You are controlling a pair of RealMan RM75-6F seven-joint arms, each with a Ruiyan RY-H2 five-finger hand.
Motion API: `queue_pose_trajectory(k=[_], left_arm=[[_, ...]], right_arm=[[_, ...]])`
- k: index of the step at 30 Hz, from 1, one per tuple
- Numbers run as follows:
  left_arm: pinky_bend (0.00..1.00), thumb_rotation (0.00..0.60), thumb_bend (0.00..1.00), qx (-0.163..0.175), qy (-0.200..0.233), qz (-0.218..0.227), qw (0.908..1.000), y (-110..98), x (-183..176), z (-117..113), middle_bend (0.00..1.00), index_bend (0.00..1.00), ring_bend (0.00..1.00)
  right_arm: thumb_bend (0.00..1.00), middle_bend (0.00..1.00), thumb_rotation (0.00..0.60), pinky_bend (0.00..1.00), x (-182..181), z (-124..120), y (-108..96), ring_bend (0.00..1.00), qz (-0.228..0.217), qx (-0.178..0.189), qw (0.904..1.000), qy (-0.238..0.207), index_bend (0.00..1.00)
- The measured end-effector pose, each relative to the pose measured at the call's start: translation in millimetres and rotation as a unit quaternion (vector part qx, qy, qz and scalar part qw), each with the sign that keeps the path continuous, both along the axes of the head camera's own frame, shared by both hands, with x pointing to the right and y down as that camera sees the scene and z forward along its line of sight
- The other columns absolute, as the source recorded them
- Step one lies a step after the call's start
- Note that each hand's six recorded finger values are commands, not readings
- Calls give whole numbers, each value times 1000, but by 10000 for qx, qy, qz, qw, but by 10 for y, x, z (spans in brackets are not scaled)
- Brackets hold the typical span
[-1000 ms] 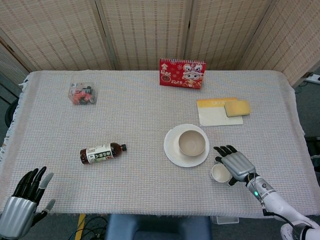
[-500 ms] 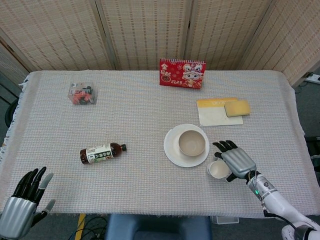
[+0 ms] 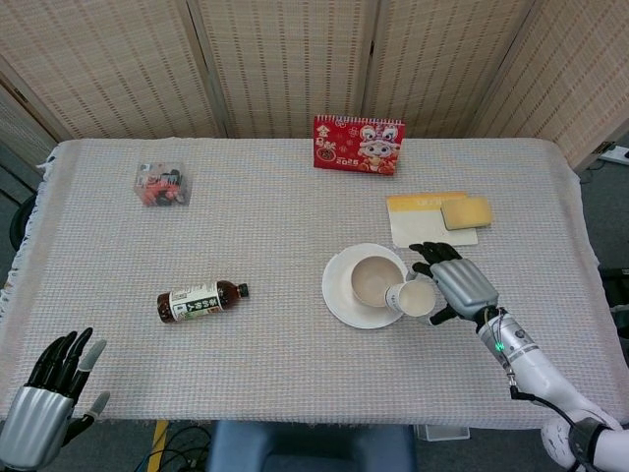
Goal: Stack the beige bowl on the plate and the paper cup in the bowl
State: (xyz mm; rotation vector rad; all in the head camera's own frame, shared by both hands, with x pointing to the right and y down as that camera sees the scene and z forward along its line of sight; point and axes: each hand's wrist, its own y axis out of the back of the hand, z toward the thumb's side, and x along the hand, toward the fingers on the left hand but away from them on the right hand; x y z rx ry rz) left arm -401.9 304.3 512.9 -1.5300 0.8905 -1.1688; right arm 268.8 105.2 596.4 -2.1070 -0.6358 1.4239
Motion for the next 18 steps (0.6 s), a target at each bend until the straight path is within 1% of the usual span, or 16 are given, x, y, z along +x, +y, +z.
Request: queue_pose_trajectory(k=[6,9,18], left_arm=[[157,600,314,-6,11,-16,10000,-11,-11,2,0,26,0],[156,600,314,-6,29,-32,10000,-18,-21,-2,0,26,0],[157,600,314,4,98,-65,9999,-36,-54,-30,0,26,0]], right_arm=[[169,66,600,0,-111,167,-137,0,245,-170,9996,-5,434],[169,66,600,0,-189,211,-214,0,321,-253,9992,14,434],[186,66,600,0,-460,263,-393,0,331,-433,9982,247,434]])
